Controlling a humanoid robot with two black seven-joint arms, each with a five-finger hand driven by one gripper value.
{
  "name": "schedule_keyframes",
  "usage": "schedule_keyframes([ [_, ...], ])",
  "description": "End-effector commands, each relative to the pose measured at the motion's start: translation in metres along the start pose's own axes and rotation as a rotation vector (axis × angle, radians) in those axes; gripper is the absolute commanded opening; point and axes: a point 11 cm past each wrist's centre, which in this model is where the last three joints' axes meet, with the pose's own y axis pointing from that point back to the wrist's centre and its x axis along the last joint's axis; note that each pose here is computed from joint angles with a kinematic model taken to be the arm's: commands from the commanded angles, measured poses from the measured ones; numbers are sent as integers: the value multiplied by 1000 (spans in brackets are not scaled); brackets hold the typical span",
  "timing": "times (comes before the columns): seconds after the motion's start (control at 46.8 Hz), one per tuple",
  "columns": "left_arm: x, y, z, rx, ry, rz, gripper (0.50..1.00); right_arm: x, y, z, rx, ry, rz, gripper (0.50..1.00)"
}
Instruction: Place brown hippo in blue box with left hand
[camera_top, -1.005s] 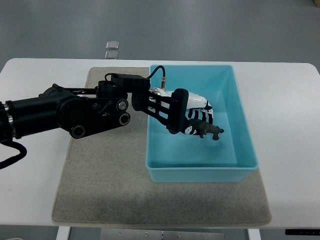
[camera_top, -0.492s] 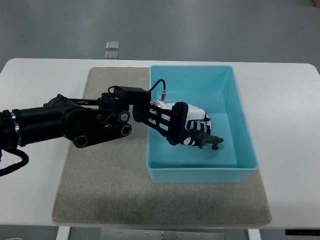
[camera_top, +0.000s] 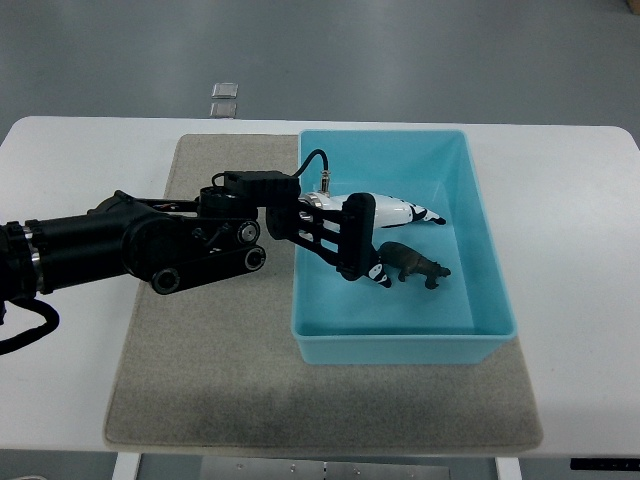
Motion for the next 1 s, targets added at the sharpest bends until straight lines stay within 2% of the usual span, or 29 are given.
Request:
schedule_keyframes([
  [0.0, 13, 3, 1, -6, 18, 35, 994, 0, 0, 0, 0, 0, -1, 936],
  [0.299, 81, 26, 0, -41, 159, 226, 994, 0, 0, 0, 0, 0, -1, 936],
  [0.513, 133, 64, -21, -58, 367, 396, 994, 0, 0, 0, 0, -1, -1, 936],
  [0.727, 165, 113, -70, -36, 666, 569, 994, 0, 0, 0, 0, -1, -1, 936],
  [0.983, 178, 167, -147, 52, 974, 781, 994, 0, 0, 0, 0, 0, -1, 936],
])
